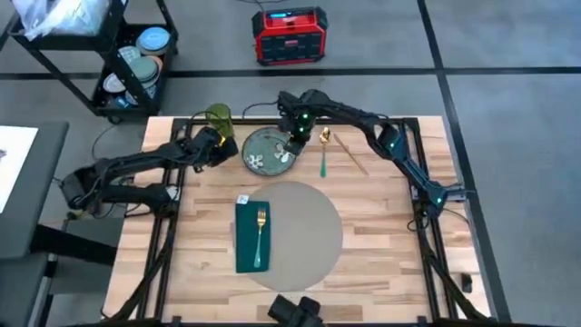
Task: Set table place
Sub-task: Put the green plate on the gray table mat
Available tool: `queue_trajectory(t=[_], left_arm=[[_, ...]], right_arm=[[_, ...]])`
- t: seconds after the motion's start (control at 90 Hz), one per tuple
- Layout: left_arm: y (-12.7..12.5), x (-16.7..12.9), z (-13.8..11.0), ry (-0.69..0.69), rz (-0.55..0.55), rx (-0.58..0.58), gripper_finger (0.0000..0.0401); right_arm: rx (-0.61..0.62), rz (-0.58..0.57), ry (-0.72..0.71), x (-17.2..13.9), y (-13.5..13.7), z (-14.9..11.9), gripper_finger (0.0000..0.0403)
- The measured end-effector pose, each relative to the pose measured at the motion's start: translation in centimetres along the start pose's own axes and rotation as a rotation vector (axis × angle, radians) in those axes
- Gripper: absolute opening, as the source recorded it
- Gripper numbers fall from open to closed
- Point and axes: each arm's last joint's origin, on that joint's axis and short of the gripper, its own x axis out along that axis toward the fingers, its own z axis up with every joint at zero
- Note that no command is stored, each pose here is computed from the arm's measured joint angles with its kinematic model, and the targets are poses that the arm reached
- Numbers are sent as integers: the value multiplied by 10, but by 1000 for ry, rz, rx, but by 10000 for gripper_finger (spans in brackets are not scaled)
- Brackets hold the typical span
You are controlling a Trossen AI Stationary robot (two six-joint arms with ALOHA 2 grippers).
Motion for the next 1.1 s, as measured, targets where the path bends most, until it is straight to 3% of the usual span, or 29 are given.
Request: queue_trajectory(t=[0.289,0.444,0.689,0.889,1.1], left_arm=[[-5,0,2,-17,-52,4,1],[-13,-1,3,-40,-128,0,1],[-26,-4,4,-73,-266,21,1],[-34,-6,-1,-71,-325,57,0],[-42,19,-24,142,-265,160,0]], right_arm=[[3,-11,25,21,13,4,0],[20,-19,6,15,16,6,0],[72,-27,140,13,3,-8,0],[46,-96,120,-26,5,-16,0],[51,-218,-11,-103,6,-33,0]])
